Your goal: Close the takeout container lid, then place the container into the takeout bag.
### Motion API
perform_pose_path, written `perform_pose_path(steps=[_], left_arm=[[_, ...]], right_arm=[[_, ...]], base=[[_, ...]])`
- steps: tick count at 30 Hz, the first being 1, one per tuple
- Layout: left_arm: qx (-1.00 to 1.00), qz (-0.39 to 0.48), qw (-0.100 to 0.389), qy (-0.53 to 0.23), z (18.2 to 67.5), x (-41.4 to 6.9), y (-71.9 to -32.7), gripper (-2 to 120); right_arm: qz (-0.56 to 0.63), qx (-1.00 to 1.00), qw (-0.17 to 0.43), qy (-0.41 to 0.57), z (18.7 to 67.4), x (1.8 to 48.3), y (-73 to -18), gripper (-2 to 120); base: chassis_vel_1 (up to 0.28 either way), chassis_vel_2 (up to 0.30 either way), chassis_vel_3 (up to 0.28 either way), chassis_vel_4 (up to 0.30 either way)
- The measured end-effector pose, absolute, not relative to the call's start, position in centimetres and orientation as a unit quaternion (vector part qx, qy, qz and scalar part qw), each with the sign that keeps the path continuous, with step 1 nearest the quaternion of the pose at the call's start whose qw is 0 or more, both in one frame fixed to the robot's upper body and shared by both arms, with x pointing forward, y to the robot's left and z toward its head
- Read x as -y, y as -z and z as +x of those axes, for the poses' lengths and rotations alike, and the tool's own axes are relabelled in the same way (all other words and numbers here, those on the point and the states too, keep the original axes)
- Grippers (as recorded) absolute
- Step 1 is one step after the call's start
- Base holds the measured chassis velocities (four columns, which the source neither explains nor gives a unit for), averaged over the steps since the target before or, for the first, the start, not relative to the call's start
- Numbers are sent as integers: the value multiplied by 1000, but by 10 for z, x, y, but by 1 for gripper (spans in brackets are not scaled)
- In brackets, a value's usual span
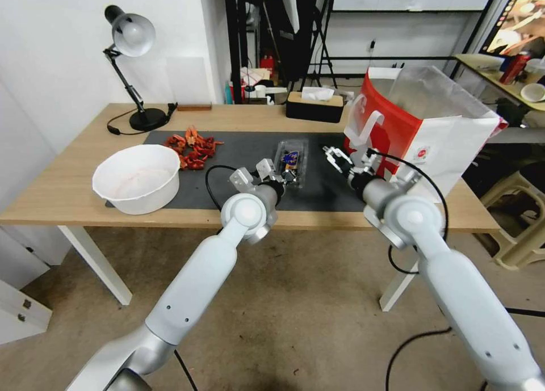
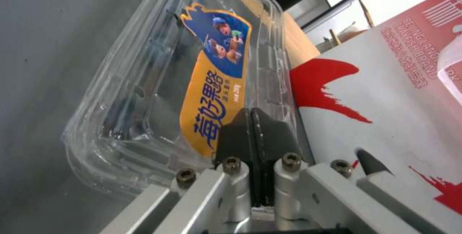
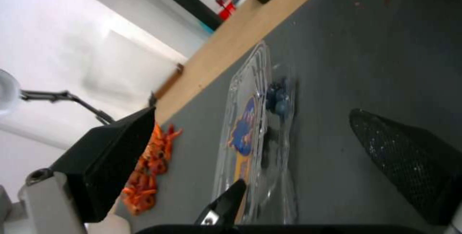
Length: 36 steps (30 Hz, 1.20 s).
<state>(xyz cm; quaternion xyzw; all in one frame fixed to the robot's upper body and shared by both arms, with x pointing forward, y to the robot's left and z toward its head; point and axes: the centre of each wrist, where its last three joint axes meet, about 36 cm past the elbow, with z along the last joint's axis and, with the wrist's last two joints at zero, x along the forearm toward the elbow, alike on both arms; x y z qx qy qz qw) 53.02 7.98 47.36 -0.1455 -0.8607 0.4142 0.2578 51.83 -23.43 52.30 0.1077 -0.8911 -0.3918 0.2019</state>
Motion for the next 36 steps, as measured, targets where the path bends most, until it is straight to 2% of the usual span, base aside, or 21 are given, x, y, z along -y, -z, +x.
perform_pose_path(steps=[13,28,36], left_arm=[[860,-140,259,-416,530,-83,-469,0],[859,-142,259,-418,528,-81,-469,0],[859,-143,258,-418,527,-81,-469,0]], right_arm=[[114,882,318,328,572,211,-530,100],[123,866,377,304,598,209,-542,100],[128,862,386,303,608,204,-541,100]], base=[[0,0,0,0],[0,0,0,0],[0,0,0,0]])
